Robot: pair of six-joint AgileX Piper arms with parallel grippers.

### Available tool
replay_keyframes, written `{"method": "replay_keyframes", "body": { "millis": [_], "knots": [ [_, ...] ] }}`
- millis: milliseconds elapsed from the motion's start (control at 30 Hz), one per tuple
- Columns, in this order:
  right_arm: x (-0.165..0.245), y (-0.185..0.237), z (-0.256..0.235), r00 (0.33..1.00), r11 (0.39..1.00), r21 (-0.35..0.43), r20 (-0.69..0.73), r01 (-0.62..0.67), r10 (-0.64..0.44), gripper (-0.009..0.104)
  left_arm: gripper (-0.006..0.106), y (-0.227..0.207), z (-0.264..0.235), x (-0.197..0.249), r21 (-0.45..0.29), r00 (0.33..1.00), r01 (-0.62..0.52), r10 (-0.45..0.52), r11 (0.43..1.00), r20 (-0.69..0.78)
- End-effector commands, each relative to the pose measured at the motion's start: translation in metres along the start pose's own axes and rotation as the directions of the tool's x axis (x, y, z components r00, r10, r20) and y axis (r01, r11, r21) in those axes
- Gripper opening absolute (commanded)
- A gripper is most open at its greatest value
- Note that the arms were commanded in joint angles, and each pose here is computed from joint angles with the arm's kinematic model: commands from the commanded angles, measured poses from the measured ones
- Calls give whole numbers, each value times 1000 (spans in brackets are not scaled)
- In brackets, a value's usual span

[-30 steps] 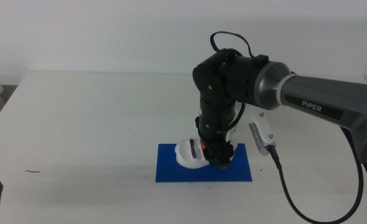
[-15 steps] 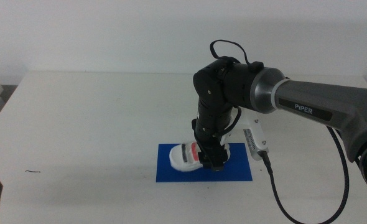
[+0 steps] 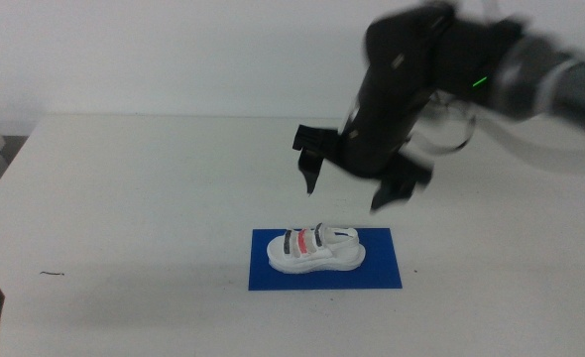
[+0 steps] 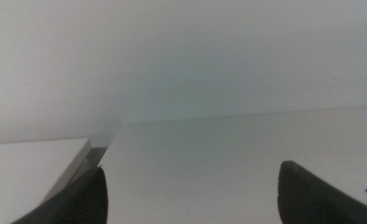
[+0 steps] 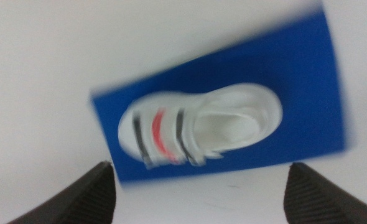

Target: Use one arm to grab the shoe from the table and place it on the mat.

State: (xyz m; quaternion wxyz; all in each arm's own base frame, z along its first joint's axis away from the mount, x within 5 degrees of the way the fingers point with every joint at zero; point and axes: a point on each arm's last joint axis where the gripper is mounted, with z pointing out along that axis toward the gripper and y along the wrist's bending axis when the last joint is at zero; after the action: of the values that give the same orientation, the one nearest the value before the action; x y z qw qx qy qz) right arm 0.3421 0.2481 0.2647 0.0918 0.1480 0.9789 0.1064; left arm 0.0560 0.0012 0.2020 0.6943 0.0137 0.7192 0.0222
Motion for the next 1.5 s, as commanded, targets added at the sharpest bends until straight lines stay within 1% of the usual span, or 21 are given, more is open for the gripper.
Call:
{"method": "replay_keyframes", "body": {
  "millis": [0, 33, 100, 167, 200, 233, 267, 333, 433, 500, 567, 633, 700, 800, 867, 900, 1000, 1133, 1300, 1367, 1467],
  "knots": [
    [5, -5, -39, 858, 857, -37, 35, 514, -513, 93, 94, 0, 0, -1, 2, 1000, 5, -5, 1000, 7],
    [8, -5, -51, 825, 823, -66, 61, 564, -561, 93, 94, 0, 0, -1, 2, 1000, 5, -5, 1000, 7],
    [12, -6, -72, 806, 799, -105, 102, 592, -583, 93, 94, 0, 0, -1, 2, 1000, 5, -5, 1000, 7],
    [14, -9, -90, 742, 739, -91, 165, 667, -650, 93, 94, 0, 0, -1, 2, 1000, 5, -5, 1000, 7],
    [15, -11, -96, 701, 700, -79, 172, 710, -692, 93, 94, 0, 0, -1, 2, 1000, 5, -5, 1000, 7],
    [15, -18, -104, 684, 682, -76, 162, 728, -711, 93, 94, 0, 0, -1, 2, 1000, 5, -5, 1000, 7],
    [14, -26, -112, 683, 682, -69, 169, 728, -711, 93, 94, 0, 0, -1, 2, 1000, 5, -5, 1000, 7],
    [17, -45, -124, 696, 704, -24, 180, 710, -696, 93, 94, 0, 0, -1, 2, 1000, 5, -5, 1000, 7],
    [27, -81, -138, 676, 728, 17, 357, 685, -644, 93, 94, 0, 0, -1, 2, 1000, 5, -5, 1000, 7],
    [41, -112, -142, 656, 757, 15, 489, 654, -576, 93, 94, 0, 0, -1, 2, 1000, 5, -5, 1000, 7],
    [59, -147, -140, 632, 781, 13, 578, 625, -516, 93, 94, 0, 0, -1, 2, 1000, 5, -5, 1000, 7],
    [75, -174, -137, 582, 797, 16, 675, 603, -454, 93, 94, 0, 0, -1, 2, 1000, 5, -5, 1000, 7],
    [93, -201, -131, 487, 802, 48, 772, 595, -408, 93, 94, 0, 0, -1, 2, 1000, 5, -5, 1000, 7],
    [117, -232, -116, 346, 801, 112, 861, 587, -374, 93, 94, 0, 0, -1, 2, 1000, 5, -5, 1000, 7],
    [133, -250, -102, 276, 795, 176, 876, 581, -396, 93, 94, 0, 0, -1, 2, 1000, 5, -5, 1000, 7],
    [140, -258, -96, 246, 785, 222, 870, 578, -428, 93, 94, 0, 0, -1, 2, 1000, 5, -5, 1000, 7],
    [153, -276, -84, 207, 780, 302, 855, 548, -476, 93, 94, 0, 0, -1, 2, 1000, 5, -5, 1000, 7],
    [168, -293, -72, 208, 822, 295, 875, 488, -437, 93, 94, 0, 0, -1, 2, 1000, 5, -5, 1000, 7],
    [187, -309, -55, 162, 837, 321, 889, 443, -427, 93, 94, 0, 0, -1, 2, 1000, 5, -5, 1000, 7],
    [192, -313, -49, 134, 833, 342, 890, 434, -436, 93, 94, 0, 0, -1, 2, 1000, 5, -5, 1000, 7],
    [198, -316, -45, 93, 837, 344, 903, 426, -419, 93, 94, 0, 0, -1, 2, 1000, 5, -5, 1000, 7]
  ]
}}
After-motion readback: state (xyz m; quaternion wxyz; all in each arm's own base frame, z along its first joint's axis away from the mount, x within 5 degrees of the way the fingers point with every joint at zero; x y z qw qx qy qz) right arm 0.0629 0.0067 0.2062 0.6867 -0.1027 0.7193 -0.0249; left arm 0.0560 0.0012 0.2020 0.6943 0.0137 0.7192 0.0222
